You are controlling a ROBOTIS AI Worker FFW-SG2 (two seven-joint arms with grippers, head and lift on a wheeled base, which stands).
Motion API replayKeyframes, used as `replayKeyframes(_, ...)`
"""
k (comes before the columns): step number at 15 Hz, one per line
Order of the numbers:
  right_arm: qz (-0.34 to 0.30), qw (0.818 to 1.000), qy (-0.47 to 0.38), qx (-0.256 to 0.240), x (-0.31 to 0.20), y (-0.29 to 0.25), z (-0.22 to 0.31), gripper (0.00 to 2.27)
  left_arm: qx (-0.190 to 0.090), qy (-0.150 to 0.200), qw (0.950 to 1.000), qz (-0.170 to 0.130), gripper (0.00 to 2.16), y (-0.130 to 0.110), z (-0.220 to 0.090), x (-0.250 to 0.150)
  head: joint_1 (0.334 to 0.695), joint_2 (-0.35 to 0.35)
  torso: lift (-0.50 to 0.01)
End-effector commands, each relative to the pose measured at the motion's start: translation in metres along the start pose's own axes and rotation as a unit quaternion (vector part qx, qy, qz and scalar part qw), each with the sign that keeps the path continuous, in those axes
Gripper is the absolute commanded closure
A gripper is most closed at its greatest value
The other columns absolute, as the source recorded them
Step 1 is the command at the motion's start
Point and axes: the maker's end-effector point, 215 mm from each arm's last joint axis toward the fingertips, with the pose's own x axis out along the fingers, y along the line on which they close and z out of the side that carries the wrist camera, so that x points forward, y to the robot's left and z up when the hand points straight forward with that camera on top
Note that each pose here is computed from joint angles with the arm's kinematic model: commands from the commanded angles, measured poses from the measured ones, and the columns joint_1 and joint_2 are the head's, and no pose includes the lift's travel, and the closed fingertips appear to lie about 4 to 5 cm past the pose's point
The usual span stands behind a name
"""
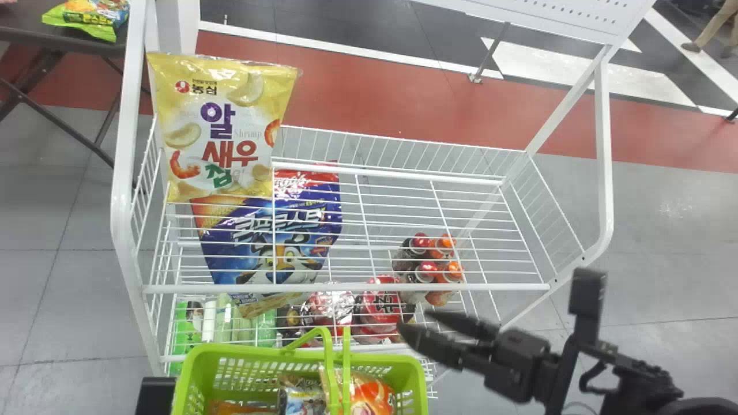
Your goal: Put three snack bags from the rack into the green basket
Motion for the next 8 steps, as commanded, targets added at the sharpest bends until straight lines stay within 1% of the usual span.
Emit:
replayKeyframes(1,-0.027,0.989,-0.121,-0.074,0.007,0.011,0.065,0.07,0.001,-0.002,1.0,-0.002,1.39,-0.001,0.001,0.001,0.695,-0.35,0.0)
replayKeyframes(2,-0.054,0.981,-0.159,-0.101,0.01,0.013,0.082,0.07,0.002,-0.003,1.0,-0.002,1.39,-0.001,0.001,0.001,0.695,-0.35,0.0)
replayKeyframes(5,-0.112,0.954,-0.239,-0.14,0.009,0.014,0.104,0.07,0.005,-0.008,0.9999,-0.004,1.39,0.0,0.0,0.002,0.695,-0.35,0.0)
replayKeyframes(6,-0.13,0.938,-0.277,-0.161,0.002,0.014,0.112,0.07,0.004,-0.008,1.0,-0.004,1.39,0.0,0.0,0.002,0.695,-0.35,0.0)
replayKeyframes(7,-0.138,0.932,-0.291,-0.164,-0.001,0.01,0.108,0.07,0.004,-0.008,0.9999,-0.005,1.39,0.0,-0.001,0.002,0.695,-0.35,0.0)
replayKeyframes(8,-0.15,0.936,-0.28,-0.153,0.002,-0.003,0.096,0.07,0.003,-0.009,0.9999,-0.006,1.39,0.0,-0.001,0.002,0.695,-0.35,0.0)
